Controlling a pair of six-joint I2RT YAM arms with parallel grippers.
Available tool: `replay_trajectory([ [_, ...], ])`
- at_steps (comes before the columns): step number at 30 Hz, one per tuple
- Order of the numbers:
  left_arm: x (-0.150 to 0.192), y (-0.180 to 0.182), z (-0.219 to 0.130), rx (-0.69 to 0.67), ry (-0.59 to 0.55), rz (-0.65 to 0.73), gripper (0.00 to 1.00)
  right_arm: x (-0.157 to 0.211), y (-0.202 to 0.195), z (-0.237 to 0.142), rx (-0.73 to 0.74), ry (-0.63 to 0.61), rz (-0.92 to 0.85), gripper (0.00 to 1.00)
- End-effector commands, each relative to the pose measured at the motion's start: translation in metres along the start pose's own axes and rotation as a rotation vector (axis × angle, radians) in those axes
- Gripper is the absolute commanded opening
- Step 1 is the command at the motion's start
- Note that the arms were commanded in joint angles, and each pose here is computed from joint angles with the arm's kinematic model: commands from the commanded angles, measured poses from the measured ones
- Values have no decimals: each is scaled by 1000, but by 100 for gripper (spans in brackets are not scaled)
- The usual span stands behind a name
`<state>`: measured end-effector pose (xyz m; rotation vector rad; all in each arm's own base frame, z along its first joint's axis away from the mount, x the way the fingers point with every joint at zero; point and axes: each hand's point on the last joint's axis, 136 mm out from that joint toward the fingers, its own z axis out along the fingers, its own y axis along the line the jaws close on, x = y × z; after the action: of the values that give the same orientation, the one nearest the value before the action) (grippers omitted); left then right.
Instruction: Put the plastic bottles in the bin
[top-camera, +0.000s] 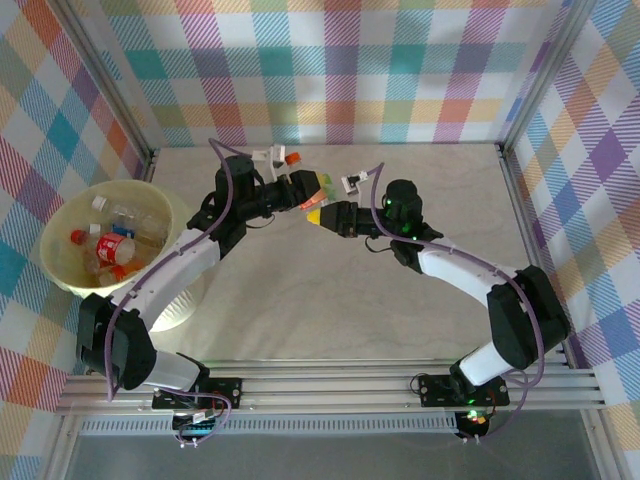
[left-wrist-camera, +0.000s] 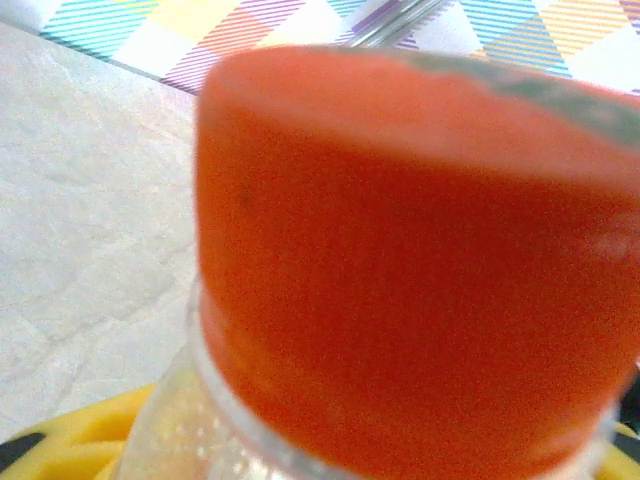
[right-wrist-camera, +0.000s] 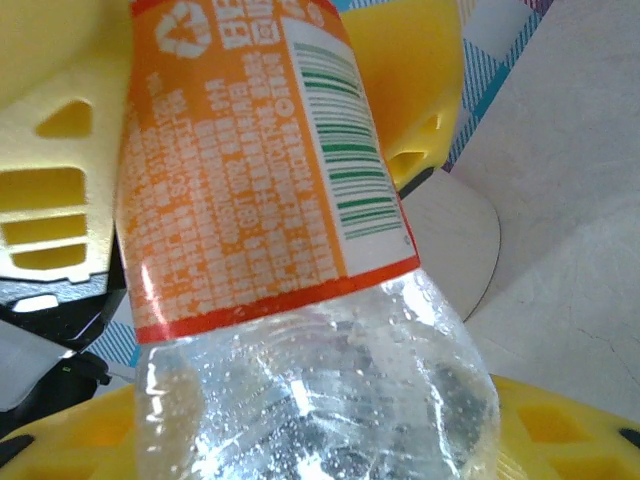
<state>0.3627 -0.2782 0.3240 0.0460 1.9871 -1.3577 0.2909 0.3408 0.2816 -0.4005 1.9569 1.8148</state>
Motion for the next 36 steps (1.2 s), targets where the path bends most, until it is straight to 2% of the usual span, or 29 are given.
replay_trajectory([
  [1, 3, -18, -8, 51, -7, 42, 47, -9, 23, 5, -69, 3, -54, 51],
  [5, -2, -12, -15, -10, -46, 50, 43, -4, 17, 5, -33, 27, -51, 60],
  [11, -18, 11, -46, -261, -139, 89, 42, -9, 3, -9, 145, -27, -158, 89],
  [14, -24, 15, -72, -368, -181, 131, 42, -13, 3, -21, 228, -60, -248, 99],
  [23, -40, 17, -159, -672, -289, 216, 42, -22, -24, -48, 489, -115, -305, 100],
  [27, -56, 18, -212, -896, -357, 265, 41, -25, -43, -57, 599, -128, -289, 100],
  [36, -88, 7, -316, -1316, -503, 370, 43, -28, -64, -64, 693, -135, -250, 100],
])
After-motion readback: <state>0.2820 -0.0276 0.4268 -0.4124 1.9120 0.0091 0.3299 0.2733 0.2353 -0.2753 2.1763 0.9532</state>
